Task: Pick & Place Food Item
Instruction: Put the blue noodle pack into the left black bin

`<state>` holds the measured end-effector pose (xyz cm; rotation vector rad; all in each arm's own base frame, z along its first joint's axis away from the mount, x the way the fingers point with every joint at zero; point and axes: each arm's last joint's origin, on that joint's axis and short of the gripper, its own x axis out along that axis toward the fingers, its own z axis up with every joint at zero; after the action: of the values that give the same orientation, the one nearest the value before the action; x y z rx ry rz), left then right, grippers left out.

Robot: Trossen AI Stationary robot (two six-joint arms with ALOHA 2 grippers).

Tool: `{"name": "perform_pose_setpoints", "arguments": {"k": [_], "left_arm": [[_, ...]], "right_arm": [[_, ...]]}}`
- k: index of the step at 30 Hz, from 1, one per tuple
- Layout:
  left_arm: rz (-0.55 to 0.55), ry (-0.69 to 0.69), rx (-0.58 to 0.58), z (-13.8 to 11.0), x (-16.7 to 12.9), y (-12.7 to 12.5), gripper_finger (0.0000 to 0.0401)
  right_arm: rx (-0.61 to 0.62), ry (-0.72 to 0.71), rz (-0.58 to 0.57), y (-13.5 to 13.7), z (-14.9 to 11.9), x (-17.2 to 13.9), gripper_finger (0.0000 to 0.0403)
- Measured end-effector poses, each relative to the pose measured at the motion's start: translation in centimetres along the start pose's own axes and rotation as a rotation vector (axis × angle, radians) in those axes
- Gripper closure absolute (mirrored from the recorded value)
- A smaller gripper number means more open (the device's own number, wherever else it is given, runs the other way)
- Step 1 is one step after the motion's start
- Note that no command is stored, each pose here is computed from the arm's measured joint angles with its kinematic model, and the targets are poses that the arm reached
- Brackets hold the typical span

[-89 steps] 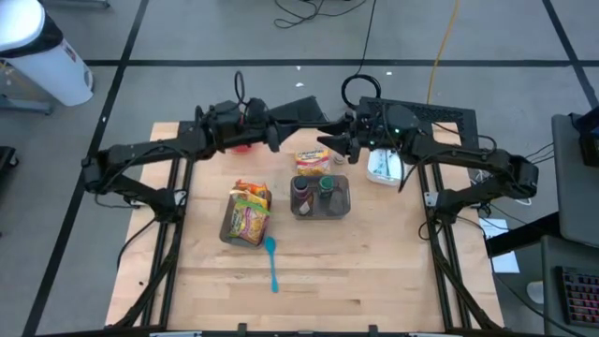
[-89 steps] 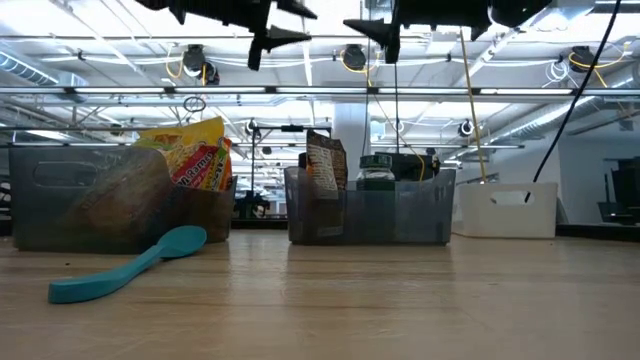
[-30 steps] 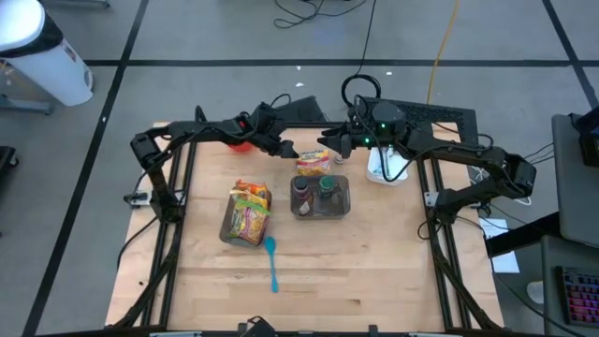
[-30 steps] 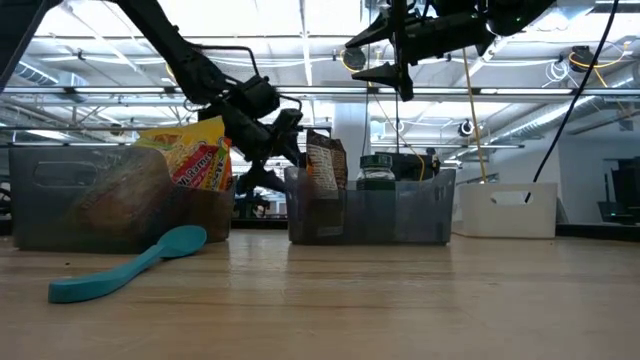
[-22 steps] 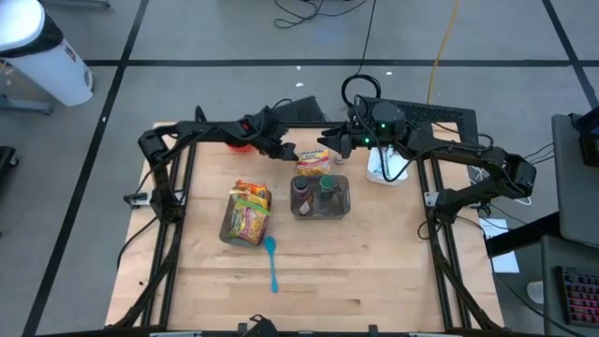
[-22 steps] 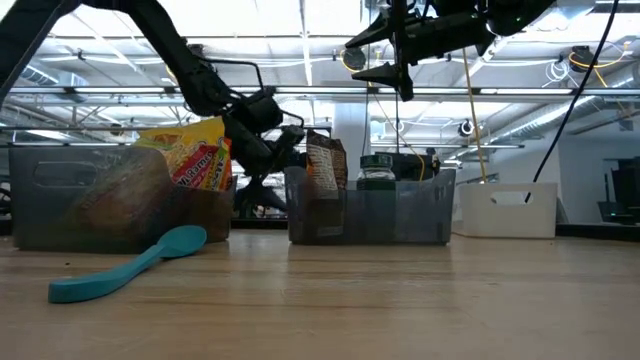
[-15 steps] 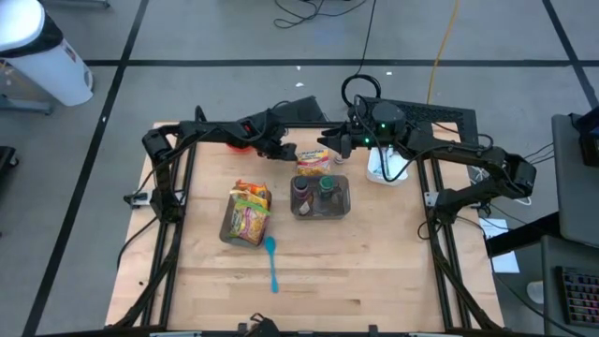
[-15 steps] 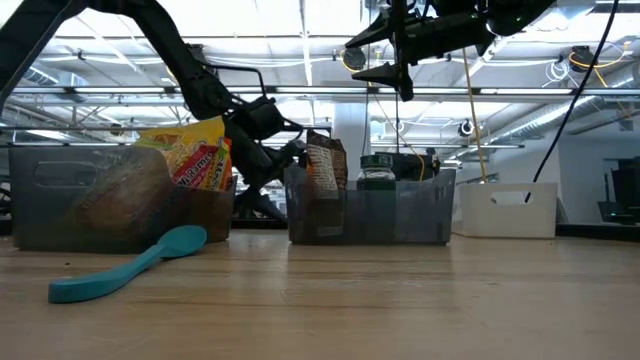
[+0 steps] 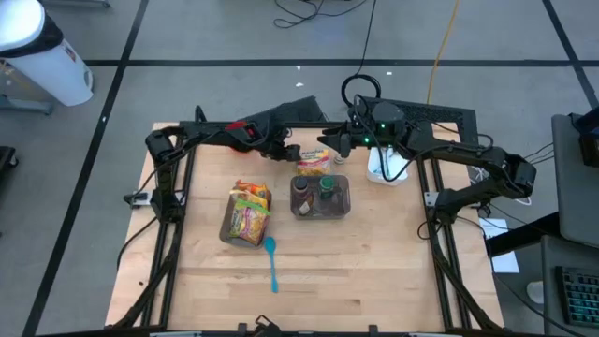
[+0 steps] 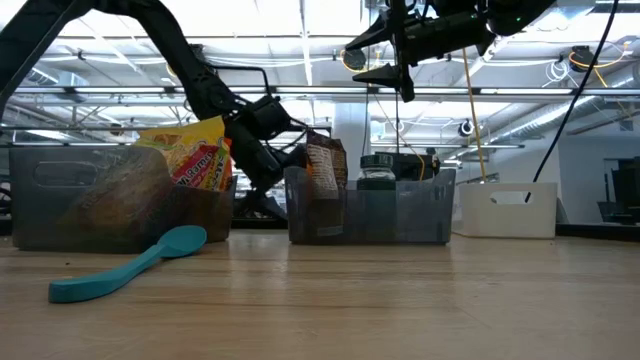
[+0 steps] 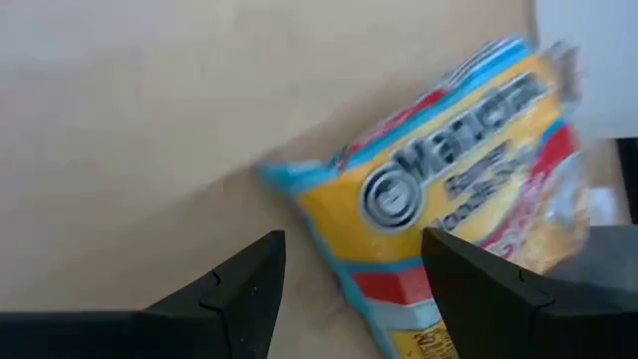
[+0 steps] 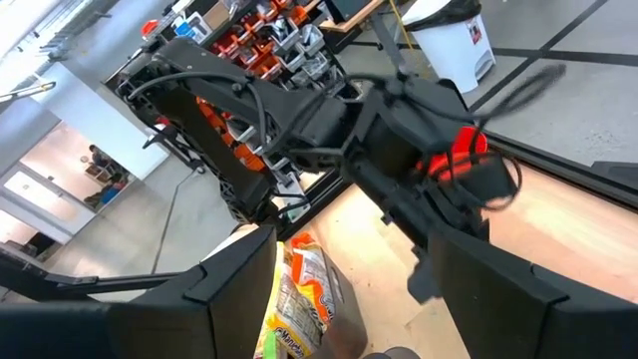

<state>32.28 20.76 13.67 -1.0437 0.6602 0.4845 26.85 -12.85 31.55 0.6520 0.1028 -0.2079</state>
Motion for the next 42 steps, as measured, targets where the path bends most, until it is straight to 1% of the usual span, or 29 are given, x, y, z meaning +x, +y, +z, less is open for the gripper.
{"name": "perform_pose_setpoints", "arguments": {"k": [4,7,17,20,22,28,32,37,42], "left_arm": [[0.007,0.009,-0.022,-0.38,0.94,0.21,0.0155],[0.004,-0.014,-0.026,-0.2,0.81,-0.03,0.0155],[0.0,-0.023,-0.038,-0.08,0.78,-0.03,0.0156],[0.0,-0.022,-0.038,-0.09,0.78,-0.03,0.0159],[0.0,-0.023,-0.038,-0.08,0.78,-0.03,0.0171],[-0.008,-0.032,-0.047,-0.01,0.79,-0.13,0.0228],[-0.015,-0.04,-0.049,0.08,0.79,-0.2,0.0256],[-0.015,-0.039,-0.049,0.07,0.8,-0.19,0.0278],[-0.016,-0.041,-0.049,0.1,0.79,-0.17,0.0289]], "right_arm": [[0.0,0.0,0.0,0.0,0.0,0.0,0.0147],[0.007,0.001,0.001,0.02,-0.01,0.0,0.0147],[0.006,0.023,0.014,0.57,-0.52,0.21,0.0147],[0.006,0.017,0.0,0.71,-0.65,0.28,0.0147],[0.005,0.009,-0.015,0.82,-0.73,0.33,0.0147],[0.007,0.017,-0.018,0.86,-0.86,0.35,0.0147],[0.007,0.017,-0.018,0.86,-0.86,0.35,0.0147],[0.01,0.018,-0.017,0.86,-0.87,0.35,0.0147],[0.018,0.021,-0.019,0.85,-0.9,0.35,0.0147]]}}
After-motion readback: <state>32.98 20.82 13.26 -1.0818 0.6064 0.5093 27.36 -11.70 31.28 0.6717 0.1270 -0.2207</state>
